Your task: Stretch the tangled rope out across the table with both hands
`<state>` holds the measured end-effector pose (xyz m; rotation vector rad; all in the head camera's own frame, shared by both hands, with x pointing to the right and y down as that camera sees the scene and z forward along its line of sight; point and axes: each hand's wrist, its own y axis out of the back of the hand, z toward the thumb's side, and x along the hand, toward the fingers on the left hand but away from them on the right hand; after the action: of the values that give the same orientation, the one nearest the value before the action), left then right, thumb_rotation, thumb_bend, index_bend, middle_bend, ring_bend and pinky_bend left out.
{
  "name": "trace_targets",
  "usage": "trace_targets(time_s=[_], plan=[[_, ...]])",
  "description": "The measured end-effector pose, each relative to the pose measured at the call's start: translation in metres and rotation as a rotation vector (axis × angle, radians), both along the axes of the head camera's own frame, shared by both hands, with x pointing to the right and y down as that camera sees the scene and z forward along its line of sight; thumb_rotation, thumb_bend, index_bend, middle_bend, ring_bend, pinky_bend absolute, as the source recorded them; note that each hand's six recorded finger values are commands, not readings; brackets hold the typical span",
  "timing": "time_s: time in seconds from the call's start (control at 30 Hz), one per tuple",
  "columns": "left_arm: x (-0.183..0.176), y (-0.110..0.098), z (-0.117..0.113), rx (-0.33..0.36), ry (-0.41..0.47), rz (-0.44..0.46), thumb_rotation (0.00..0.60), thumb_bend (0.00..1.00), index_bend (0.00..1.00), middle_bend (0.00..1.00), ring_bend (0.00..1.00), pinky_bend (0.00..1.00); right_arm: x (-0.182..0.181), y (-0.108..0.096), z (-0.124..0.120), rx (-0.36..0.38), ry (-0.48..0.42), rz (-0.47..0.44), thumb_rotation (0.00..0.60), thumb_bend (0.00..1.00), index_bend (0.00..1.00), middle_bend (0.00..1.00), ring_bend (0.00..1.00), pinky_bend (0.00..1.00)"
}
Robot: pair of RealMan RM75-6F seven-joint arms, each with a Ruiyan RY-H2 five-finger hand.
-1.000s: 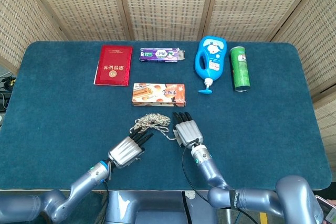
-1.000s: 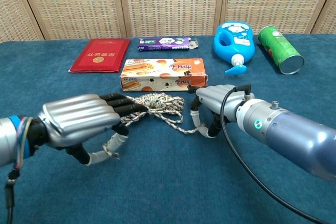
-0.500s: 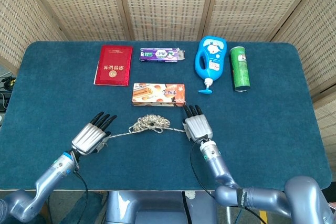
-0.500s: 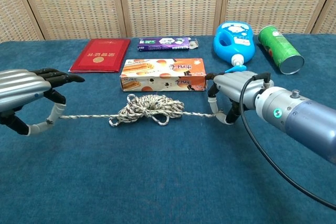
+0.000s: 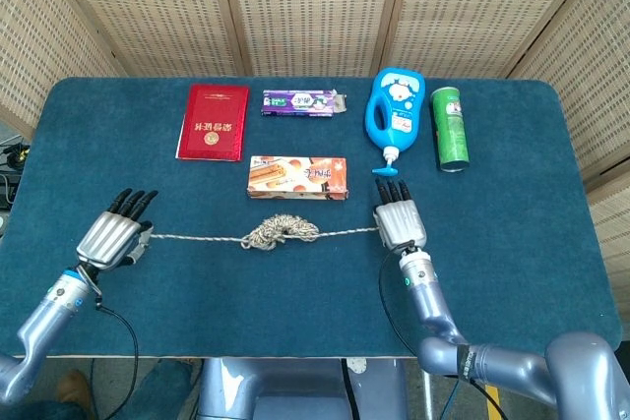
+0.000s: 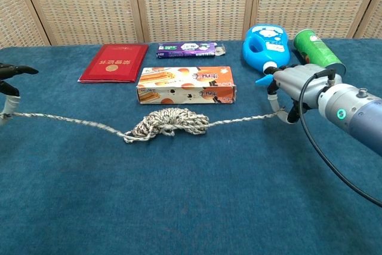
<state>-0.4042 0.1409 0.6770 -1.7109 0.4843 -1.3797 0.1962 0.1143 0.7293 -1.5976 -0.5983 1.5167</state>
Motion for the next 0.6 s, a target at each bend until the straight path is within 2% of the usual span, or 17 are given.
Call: trace_targets(time_s=[0.23,0.6], plan=[[-0.035,-0.003,-0.003,0.014,-0.027,-0.068,0.6,0.5,0.79,0.0,0.0,0.0,0.025,-0.01,0.001,0.024,0.053,0.036,0.6,0.45,0.64,0.0,0.0,0.0],[-0.044,0.0,0.003,0.002,-0.018,-0.093,0.6,0.5,0.79,0.0,0.0,0.0,0.036,-0.009,0.001,0.022,0.065,0.053,0.6,0.45,0.64,0.0,0.0,0.0]])
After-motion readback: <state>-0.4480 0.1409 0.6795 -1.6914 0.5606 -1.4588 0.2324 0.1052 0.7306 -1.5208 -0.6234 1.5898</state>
